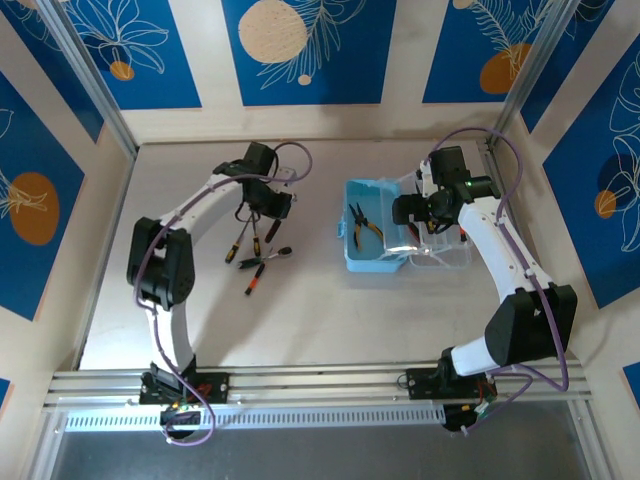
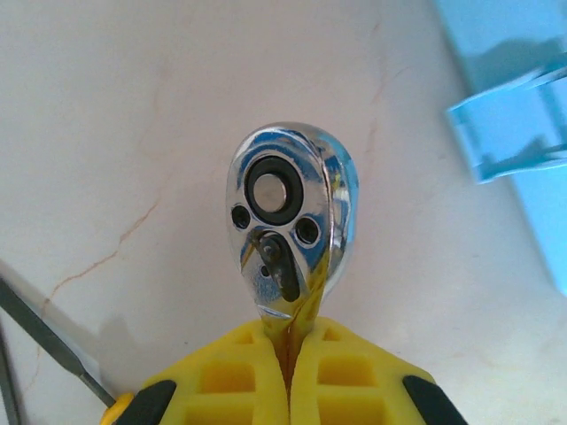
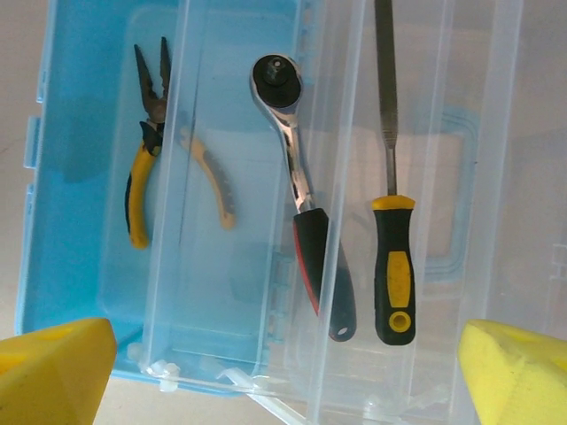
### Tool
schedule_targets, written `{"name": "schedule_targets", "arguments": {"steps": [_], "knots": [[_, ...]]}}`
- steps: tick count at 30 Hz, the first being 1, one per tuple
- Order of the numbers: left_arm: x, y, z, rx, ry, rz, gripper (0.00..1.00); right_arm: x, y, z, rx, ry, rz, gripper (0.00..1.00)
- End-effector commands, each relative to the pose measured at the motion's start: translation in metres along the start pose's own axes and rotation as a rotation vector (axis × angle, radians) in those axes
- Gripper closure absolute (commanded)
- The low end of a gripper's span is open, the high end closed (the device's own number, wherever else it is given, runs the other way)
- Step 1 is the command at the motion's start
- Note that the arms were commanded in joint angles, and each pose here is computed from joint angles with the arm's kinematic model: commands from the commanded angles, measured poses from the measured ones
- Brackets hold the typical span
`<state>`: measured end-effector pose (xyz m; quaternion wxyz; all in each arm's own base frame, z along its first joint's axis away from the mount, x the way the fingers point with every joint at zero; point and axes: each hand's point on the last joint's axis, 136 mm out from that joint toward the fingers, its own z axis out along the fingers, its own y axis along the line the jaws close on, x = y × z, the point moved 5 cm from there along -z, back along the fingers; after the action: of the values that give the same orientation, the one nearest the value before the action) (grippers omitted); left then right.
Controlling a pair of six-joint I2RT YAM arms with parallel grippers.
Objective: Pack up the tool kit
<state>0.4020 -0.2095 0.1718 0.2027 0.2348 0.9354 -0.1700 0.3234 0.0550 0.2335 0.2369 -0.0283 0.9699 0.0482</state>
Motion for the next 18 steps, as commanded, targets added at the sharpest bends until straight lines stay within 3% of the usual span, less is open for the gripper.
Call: {"name": "schedule_targets", "arguments": {"steps": [1,7,12,18], "knots": [[-0.013,-0.022,-0.028,0.098,-0.079,0.01,1.0,-0.004,0.011,-0.014,-0.079,-0.04,-0.003,0.01],[-0.03,-0.051,-0.056,0.306,-0.199,-0.012,1.0,-0.009,0.034,-0.026,-0.261,-0.081,-0.003,0.01],[-0.056,-0.083,-0.082,0.622,-0.387,-0.092,1.0,-0.014,0.077,-0.042,-0.533,-0.151,-0.035,0.01],[-0.088,-0.105,-0.113,0.93,-0.593,-0.16,1.0,-0.018,0.123,-0.04,-0.712,-0.181,-0.077,0.01]]}}
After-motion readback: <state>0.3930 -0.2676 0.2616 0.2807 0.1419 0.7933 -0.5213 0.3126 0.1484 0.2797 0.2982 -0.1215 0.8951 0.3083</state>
